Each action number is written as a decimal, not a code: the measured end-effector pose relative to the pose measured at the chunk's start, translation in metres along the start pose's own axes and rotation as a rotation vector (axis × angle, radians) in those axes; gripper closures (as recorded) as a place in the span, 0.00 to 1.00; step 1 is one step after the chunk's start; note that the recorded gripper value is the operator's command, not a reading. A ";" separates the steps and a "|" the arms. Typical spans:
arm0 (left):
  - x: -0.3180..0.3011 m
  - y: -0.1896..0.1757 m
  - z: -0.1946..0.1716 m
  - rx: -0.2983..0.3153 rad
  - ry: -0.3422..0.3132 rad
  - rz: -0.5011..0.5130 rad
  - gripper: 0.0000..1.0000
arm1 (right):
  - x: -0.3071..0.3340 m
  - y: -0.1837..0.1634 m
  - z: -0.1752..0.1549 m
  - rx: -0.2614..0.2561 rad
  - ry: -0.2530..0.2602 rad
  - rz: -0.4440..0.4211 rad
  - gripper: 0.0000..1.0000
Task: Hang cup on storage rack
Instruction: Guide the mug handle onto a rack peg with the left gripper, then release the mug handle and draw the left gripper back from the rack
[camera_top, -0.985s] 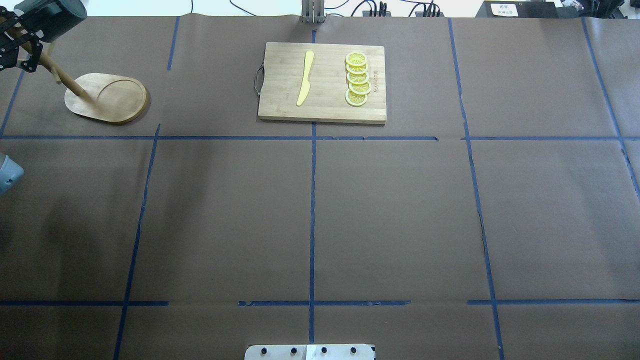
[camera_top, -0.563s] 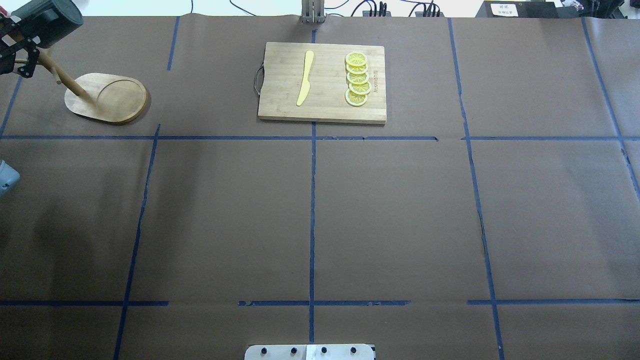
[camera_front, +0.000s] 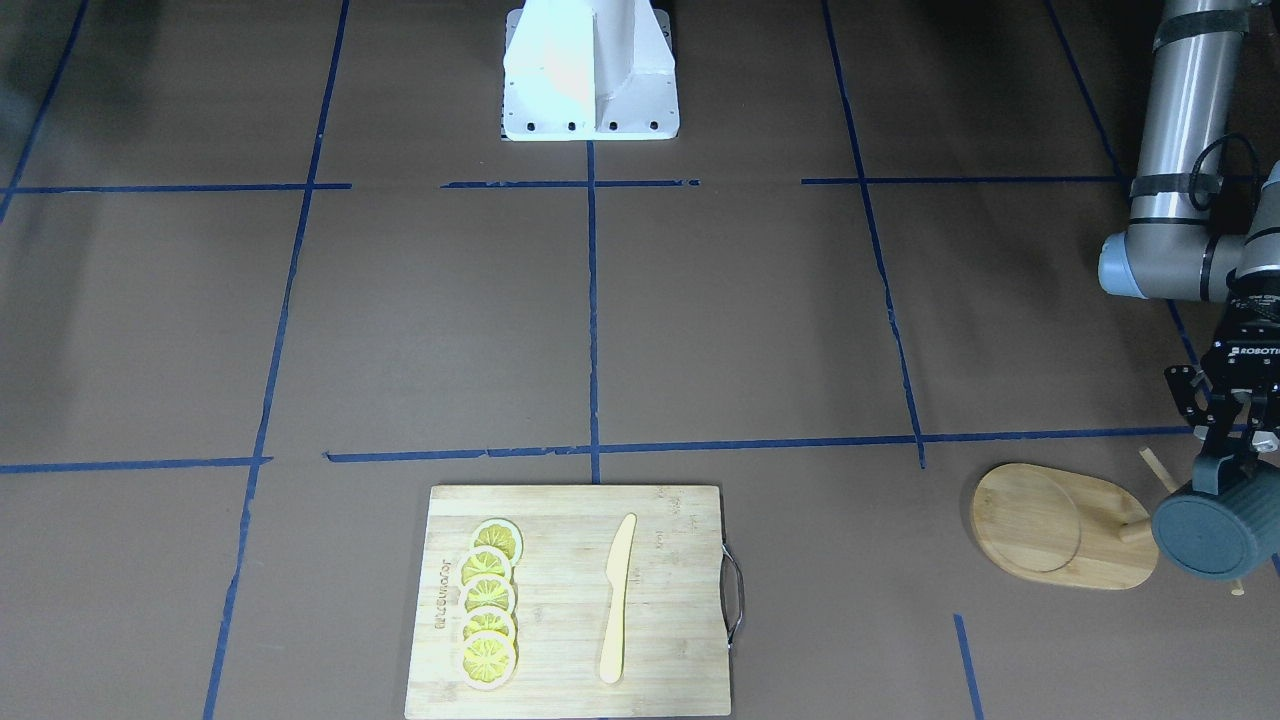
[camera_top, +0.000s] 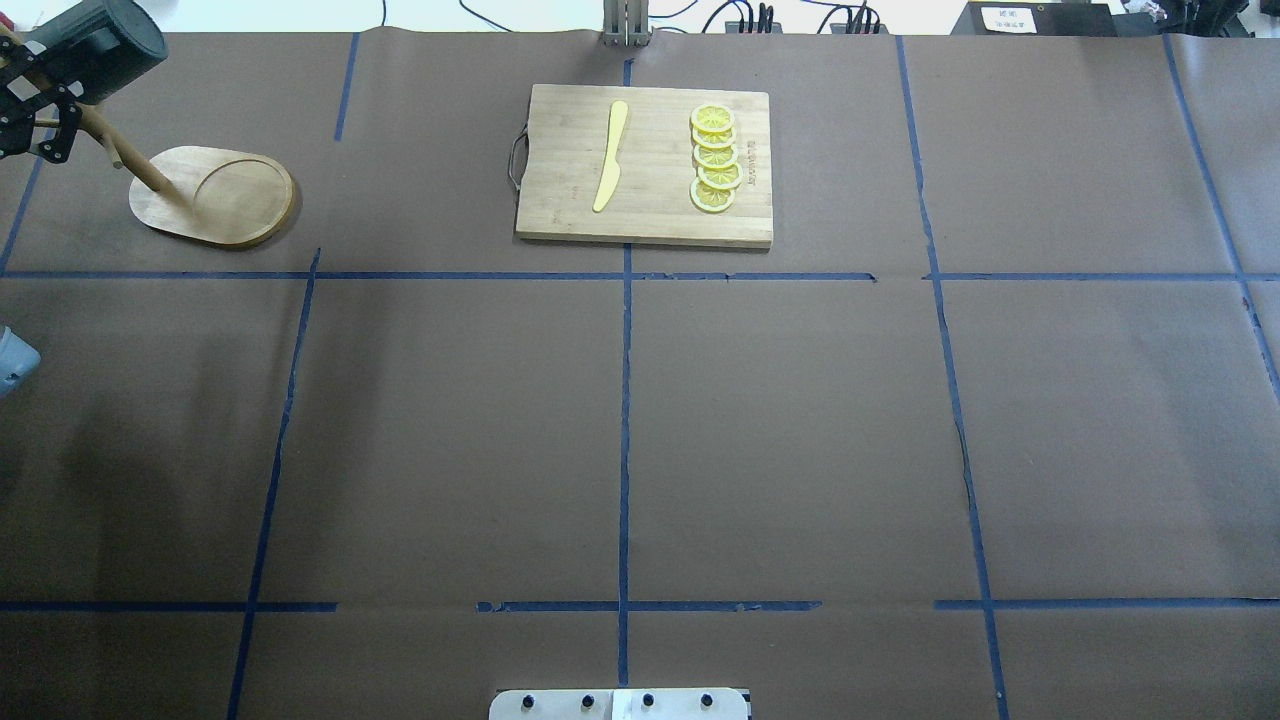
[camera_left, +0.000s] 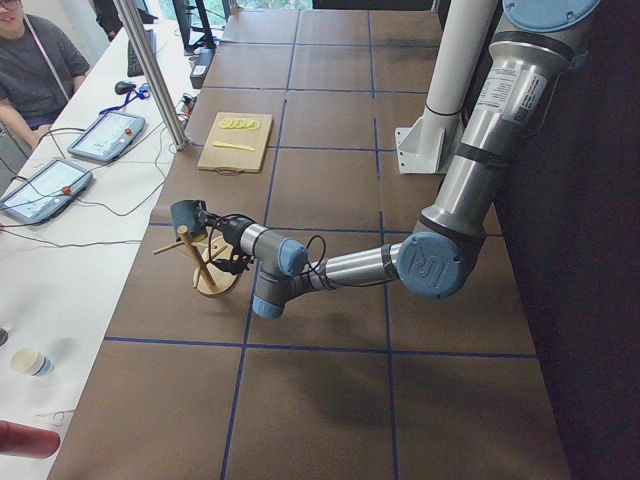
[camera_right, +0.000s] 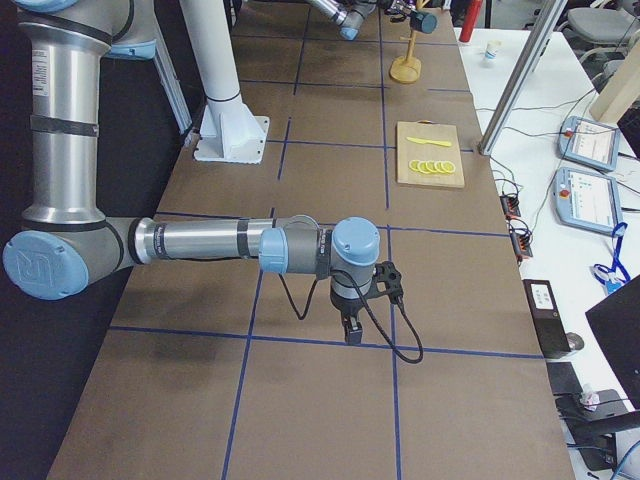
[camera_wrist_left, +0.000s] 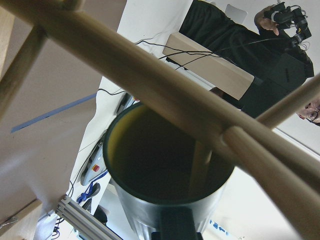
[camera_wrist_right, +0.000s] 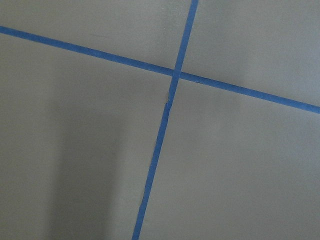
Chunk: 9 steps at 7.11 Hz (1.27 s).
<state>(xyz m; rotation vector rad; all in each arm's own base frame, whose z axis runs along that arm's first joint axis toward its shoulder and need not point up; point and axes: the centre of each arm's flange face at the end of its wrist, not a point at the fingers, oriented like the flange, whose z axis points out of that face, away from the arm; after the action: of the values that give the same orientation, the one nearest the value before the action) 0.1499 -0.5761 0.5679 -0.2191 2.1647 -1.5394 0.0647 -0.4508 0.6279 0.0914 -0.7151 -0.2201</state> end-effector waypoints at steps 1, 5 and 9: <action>0.000 0.000 0.000 0.001 0.000 0.003 0.18 | 0.000 0.000 0.000 0.000 0.000 0.000 0.00; -0.001 0.001 -0.008 -0.027 0.005 0.015 0.00 | 0.001 0.000 0.001 -0.002 0.000 0.002 0.00; -0.002 -0.005 -0.093 -0.141 0.045 0.019 0.00 | 0.002 0.000 0.003 -0.005 -0.002 0.004 0.00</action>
<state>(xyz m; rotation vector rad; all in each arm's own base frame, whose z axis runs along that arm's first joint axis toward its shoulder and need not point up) 0.1081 -0.4986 0.5967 -0.2103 2.3064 -1.3951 0.0647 -0.4511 0.6316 0.0846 -0.7166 -0.2179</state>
